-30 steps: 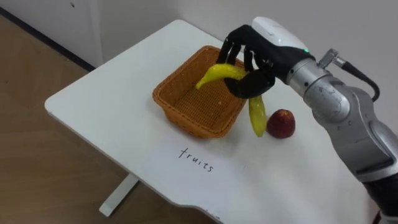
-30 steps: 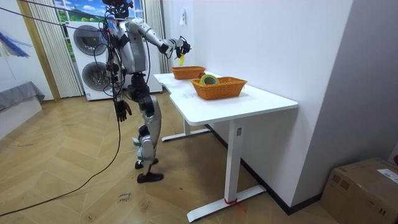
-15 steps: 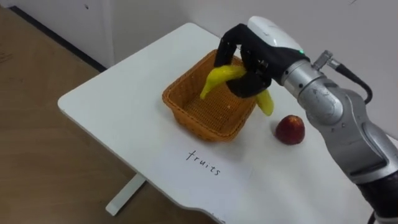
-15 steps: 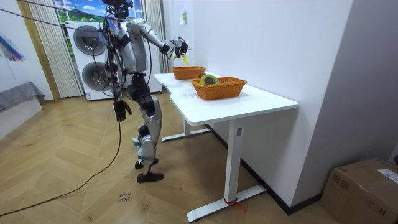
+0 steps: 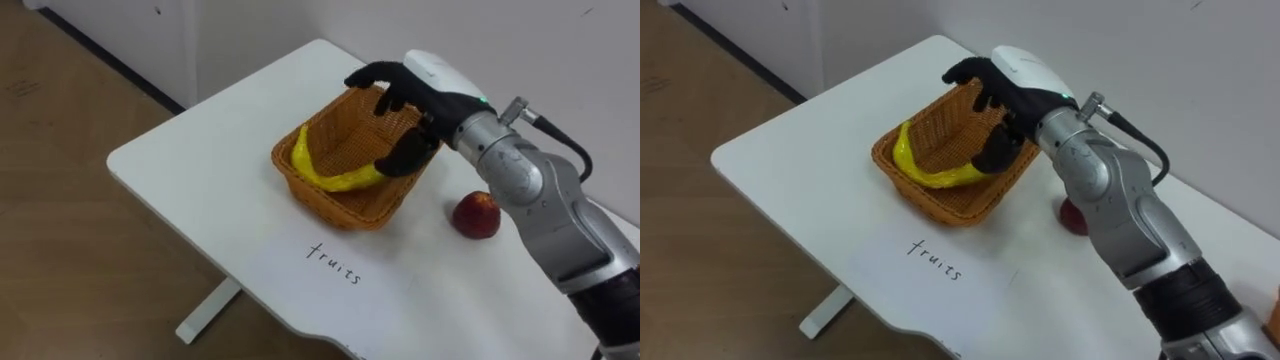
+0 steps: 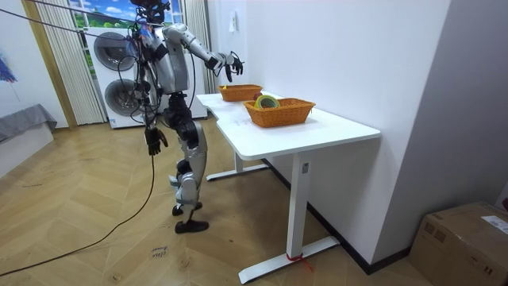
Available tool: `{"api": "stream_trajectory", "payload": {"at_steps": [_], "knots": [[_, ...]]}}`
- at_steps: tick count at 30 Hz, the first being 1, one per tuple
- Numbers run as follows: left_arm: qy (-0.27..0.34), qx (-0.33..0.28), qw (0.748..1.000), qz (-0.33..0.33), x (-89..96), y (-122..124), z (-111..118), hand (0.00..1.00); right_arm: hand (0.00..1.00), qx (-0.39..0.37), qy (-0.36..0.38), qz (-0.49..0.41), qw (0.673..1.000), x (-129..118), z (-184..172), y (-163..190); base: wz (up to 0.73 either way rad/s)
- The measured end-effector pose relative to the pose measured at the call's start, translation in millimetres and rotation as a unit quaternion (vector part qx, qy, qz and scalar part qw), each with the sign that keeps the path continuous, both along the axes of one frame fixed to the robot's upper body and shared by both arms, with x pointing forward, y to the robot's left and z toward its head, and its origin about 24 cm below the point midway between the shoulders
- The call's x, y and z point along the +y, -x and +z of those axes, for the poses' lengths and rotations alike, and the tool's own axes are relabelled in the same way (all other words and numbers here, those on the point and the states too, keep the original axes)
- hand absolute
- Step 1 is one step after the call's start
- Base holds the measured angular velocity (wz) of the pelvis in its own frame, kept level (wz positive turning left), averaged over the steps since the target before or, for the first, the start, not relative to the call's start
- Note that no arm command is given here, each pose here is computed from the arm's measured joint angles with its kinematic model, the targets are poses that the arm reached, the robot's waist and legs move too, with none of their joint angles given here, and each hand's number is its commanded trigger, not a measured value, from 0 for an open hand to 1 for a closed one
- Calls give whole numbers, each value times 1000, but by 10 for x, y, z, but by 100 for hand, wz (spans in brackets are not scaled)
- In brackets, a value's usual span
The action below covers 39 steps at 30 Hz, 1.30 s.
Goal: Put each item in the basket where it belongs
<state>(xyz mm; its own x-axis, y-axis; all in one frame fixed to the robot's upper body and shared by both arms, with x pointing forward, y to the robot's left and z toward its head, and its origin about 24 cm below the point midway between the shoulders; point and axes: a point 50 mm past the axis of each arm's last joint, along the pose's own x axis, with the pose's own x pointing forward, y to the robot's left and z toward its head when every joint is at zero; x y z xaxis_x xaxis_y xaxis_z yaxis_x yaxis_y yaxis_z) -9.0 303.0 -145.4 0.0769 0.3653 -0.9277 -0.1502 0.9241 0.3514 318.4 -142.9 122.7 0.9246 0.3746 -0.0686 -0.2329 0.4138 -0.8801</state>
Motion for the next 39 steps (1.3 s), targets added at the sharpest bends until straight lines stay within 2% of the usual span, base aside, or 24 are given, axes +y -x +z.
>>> {"api": "stream_trajectory", "payload": {"at_steps": [20, 33, 39], "knots": [[-1, -7, 1000, -3, 2, -12, 2, 0, 0, 6, 3, -1, 1000, 15, -93, -4, 0], [-2, 10, 1000, 2, 0, 120, 7, 0, 0, -14, -52, -20, 998, -6, -49, -13, -1], [5, 11, 1000, 7, -124, 135, -43, 0, 0, -30, -98, -30, 994, -54, -1, -16, -8]]}}
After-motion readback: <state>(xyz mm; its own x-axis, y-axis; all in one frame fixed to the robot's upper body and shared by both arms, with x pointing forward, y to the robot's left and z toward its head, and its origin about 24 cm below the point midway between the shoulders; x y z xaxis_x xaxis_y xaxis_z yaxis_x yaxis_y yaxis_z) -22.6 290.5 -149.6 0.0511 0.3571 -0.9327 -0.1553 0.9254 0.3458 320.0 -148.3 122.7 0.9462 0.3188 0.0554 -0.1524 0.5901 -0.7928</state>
